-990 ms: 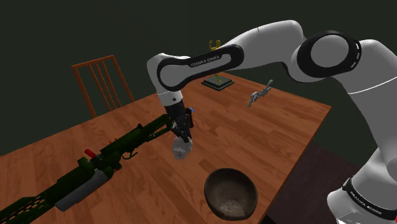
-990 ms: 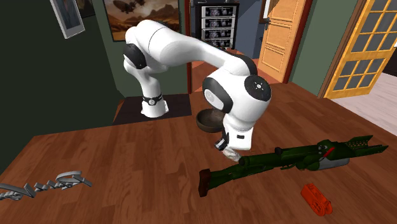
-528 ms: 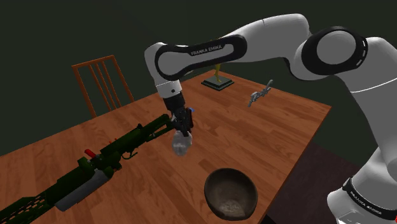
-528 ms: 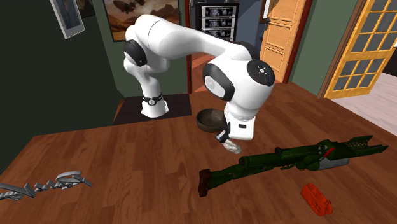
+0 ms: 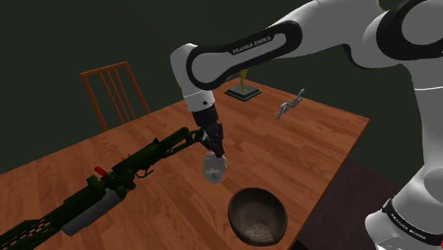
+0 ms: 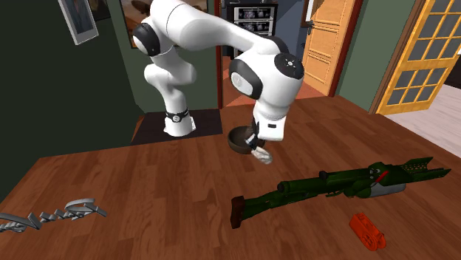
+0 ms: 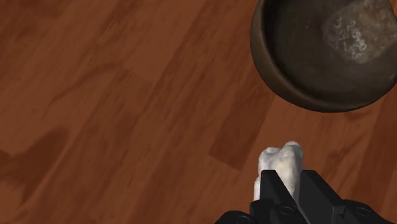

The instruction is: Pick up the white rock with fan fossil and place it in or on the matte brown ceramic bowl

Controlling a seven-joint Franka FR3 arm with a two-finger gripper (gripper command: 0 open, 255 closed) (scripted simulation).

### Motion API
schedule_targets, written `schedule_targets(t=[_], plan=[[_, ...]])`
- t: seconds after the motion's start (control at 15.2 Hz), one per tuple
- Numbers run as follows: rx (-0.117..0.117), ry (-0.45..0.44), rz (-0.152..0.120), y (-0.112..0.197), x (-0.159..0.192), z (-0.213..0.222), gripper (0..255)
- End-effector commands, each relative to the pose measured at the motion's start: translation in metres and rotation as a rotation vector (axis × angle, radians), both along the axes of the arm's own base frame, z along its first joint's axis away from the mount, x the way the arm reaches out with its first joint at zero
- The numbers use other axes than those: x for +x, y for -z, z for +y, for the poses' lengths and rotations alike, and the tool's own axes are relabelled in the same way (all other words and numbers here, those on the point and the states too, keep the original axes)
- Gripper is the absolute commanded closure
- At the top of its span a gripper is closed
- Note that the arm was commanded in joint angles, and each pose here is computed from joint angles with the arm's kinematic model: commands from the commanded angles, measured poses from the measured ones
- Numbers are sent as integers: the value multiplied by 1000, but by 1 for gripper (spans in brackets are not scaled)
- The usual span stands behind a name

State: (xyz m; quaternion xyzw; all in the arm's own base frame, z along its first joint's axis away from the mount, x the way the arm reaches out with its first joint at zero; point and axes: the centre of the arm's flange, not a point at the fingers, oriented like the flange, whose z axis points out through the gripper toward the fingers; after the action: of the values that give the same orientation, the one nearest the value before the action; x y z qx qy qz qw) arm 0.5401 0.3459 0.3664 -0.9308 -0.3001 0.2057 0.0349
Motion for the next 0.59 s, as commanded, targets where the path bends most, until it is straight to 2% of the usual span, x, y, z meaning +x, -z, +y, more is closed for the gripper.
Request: schedule_targets(t=[0.0, 0.53], plan=[[-2, 1, 0, 2, -28, -5, 255], [-2, 1, 0, 2, -133, -16, 255]])
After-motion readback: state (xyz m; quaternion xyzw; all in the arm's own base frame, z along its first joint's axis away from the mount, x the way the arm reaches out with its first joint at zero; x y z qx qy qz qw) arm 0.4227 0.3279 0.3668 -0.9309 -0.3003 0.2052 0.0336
